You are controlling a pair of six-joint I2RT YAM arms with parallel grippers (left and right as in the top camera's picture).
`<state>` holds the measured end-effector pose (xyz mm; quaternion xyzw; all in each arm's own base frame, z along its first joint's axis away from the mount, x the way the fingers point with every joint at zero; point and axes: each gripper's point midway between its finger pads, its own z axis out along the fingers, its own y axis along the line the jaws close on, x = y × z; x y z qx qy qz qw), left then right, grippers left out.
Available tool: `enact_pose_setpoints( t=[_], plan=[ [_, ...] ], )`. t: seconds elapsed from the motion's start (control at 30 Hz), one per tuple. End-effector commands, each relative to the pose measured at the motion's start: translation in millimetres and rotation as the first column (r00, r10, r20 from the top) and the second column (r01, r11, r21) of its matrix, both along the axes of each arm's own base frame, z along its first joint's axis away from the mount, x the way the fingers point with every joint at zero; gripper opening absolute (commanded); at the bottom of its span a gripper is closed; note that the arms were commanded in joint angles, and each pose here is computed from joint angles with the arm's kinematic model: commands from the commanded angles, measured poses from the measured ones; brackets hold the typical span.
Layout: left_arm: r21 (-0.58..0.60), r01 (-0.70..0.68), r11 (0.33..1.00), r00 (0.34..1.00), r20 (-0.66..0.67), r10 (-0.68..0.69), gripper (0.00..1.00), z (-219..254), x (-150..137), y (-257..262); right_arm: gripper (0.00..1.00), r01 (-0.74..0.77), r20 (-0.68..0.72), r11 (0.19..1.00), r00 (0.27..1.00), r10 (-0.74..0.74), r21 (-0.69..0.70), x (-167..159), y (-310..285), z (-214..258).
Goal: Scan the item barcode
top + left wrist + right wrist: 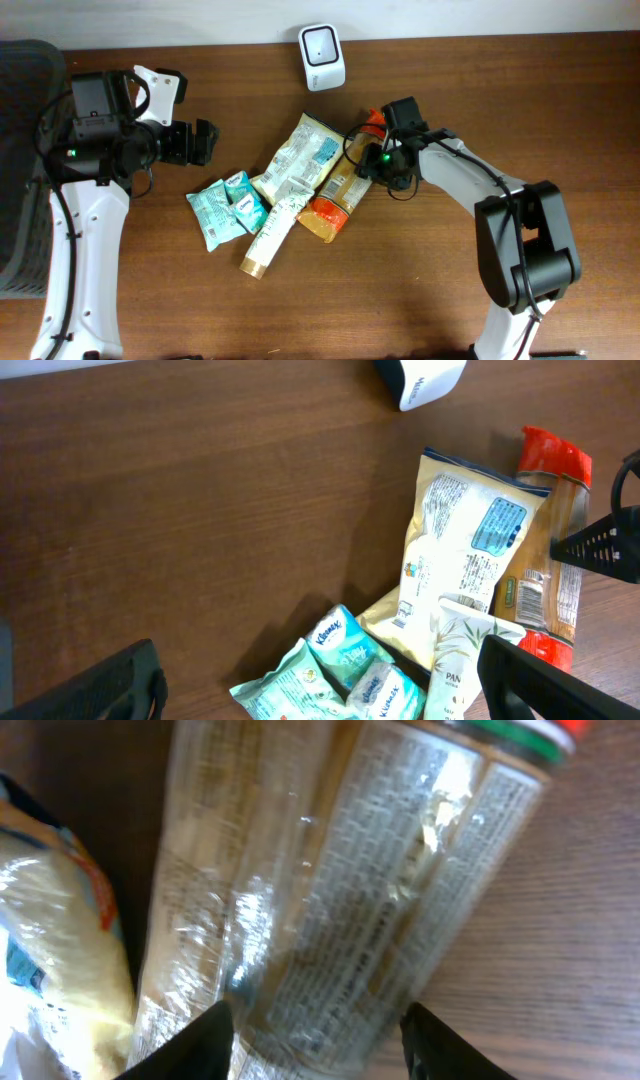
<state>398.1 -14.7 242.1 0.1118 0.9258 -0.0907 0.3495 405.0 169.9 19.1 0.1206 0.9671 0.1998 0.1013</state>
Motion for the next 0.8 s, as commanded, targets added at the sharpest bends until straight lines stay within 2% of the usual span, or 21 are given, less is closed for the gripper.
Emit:
enact_pose_setpoints(
  t=[0.0,0.03,0.07,0.1,0.23,0.33,0.4,0.5,0.6,0.67,0.73,0.77],
  plan=[
    [0.014,0.010,1.000,0.999,0.037,-0.011,0.99,12.3,-0.1,0.7,0.47,-0.016,-0.027,0.999,1.000,0.015,-0.036,-7.2,7.3,-19.0],
    [0.013,0.010,1.000,0.999,0.037,-0.011,0.99,12.3,-0.1,0.6,0.44,-0.017,-0.028,0.999,0.999,0.016,-0.036,-7.4,7.8,-19.0],
    [0.013,0.010,1.000,0.999,0.037,-0.011,0.99,12.4,0.0,0.6,0.27,-0.018,-0.028,0.999,0.999,0.017,-0.036,-7.7,8.3,-19.0],
    [0.013,0.010,1.000,0.999,0.037,-0.011,0.99,12.4,0.0,0.6,0.04,-0.018,-0.030,0.999,0.999,0.017,-0.036,-8.2,8.2,-18.7],
    [0.014,0.010,1.000,0.999,0.037,-0.011,0.99,12.3,-0.1,0.7,0.04,-0.060,-0.033,0.997,0.998,0.058,-0.056,-14.7,-0.1,6.1],
    [0.014,0.010,1.000,0.999,0.037,-0.011,0.99,12.3,-0.1,0.7,0.04,-0.144,-0.060,0.982,0.989,0.138,-0.124,-27.2,-11.5,57.3],
    [0.014,0.010,1.000,0.999,0.037,-0.011,0.99,12.4,0.0,0.7,0.04,-0.142,-0.109,0.949,0.987,0.116,-0.280,-33.8,-39.5,84.2],
    [0.014,0.010,1.000,0.999,0.037,-0.011,0.99,12.3,-0.1,0.7,0.04,-0.147,-0.124,0.839,0.988,0.096,-0.525,-40.5,-71.4,110.2],
    [0.013,0.010,1.000,0.999,0.037,-0.011,0.99,12.3,-0.1,0.6,0.04,-0.210,-0.170,0.766,0.976,0.133,-0.608,-46.0,-65.2,95.6],
    [0.013,0.010,1.000,0.999,0.037,-0.011,0.99,12.3,-0.1,0.6,0.04,-0.274,-0.225,0.743,0.960,0.168,-0.611,-46.1,-47.6,65.3],
    [0.014,0.010,1.000,0.999,0.037,-0.011,0.99,12.3,-0.1,0.7,0.04,-0.312,-0.247,0.750,0.948,0.202,-0.583,-45.6,-27.6,42.3],
    [0.014,0.010,1.000,0.999,0.037,-0.011,0.99,12.3,-0.1,0.7,0.09,-0.321,-0.247,0.764,0.945,0.216,-0.560,-45.5,-18.5,37.0]
  ],
)
